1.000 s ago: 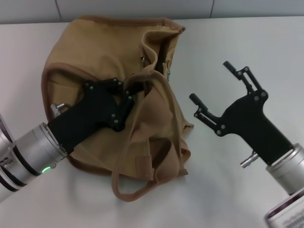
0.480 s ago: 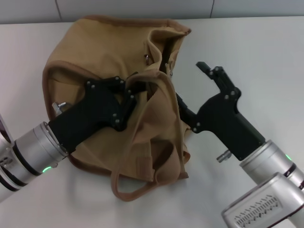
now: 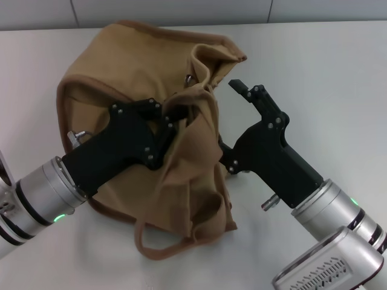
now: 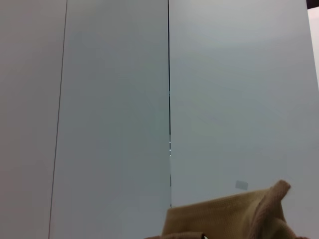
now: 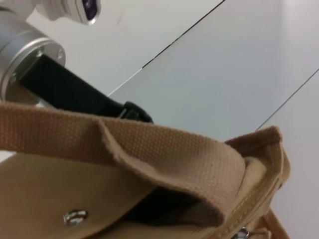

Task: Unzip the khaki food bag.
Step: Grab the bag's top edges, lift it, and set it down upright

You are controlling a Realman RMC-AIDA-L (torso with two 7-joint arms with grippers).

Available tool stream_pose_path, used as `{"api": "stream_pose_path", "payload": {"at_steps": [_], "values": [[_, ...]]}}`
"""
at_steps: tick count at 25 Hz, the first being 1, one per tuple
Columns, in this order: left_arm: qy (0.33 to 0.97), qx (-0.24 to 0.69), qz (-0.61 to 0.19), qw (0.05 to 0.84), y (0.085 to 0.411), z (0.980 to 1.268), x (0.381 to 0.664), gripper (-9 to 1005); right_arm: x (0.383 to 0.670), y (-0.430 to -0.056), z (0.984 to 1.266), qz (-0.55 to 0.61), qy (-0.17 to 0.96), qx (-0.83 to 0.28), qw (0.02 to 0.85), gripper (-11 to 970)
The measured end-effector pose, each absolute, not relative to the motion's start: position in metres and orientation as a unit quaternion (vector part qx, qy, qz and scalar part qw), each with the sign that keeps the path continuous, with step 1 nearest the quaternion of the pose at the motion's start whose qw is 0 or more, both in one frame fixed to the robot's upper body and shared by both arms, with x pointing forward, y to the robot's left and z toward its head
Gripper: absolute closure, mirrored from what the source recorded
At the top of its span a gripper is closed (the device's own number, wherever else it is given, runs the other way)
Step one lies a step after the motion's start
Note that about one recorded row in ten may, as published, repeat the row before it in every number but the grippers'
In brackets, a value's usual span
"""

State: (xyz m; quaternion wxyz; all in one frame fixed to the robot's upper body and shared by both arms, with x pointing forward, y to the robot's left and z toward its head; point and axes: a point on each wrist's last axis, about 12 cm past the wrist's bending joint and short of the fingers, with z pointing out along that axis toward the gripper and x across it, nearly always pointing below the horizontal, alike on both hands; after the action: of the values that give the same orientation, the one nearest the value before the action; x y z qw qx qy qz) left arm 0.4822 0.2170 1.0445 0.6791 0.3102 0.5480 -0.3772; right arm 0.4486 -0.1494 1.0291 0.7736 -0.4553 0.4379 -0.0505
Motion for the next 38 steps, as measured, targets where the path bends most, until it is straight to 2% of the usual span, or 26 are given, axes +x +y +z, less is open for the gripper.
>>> {"api": "stream_pose_path", "payload": {"at_steps": [19, 24, 36, 38], "values": [[0.549, 0.311, -0.377, 0.678, 0.2165, 1.0444, 0.4833, 932, 0.4505, -0.1531, 1.0313, -0.018, 0.453, -0.427, 0.782, 201], [0.549, 0.310, -0.378, 0.678, 0.2161, 1.0446, 0.4832, 932, 0.4510, -0.1529, 1.0313, -0.019, 0.455, -0.426, 0.782, 417], [0.545, 0.309, -0.381, 0.680, 0.2158, 1.0455, 0.4822, 933, 0.4525, -0.1492, 1.0275, -0.014, 0.467, -0.436, 0.769, 656], [0.542, 0.309, -0.382, 0.682, 0.2160, 1.0460, 0.4815, 933, 0.4522, -0.1493, 1.0273, -0.014, 0.468, -0.436, 0.768, 856]]}}
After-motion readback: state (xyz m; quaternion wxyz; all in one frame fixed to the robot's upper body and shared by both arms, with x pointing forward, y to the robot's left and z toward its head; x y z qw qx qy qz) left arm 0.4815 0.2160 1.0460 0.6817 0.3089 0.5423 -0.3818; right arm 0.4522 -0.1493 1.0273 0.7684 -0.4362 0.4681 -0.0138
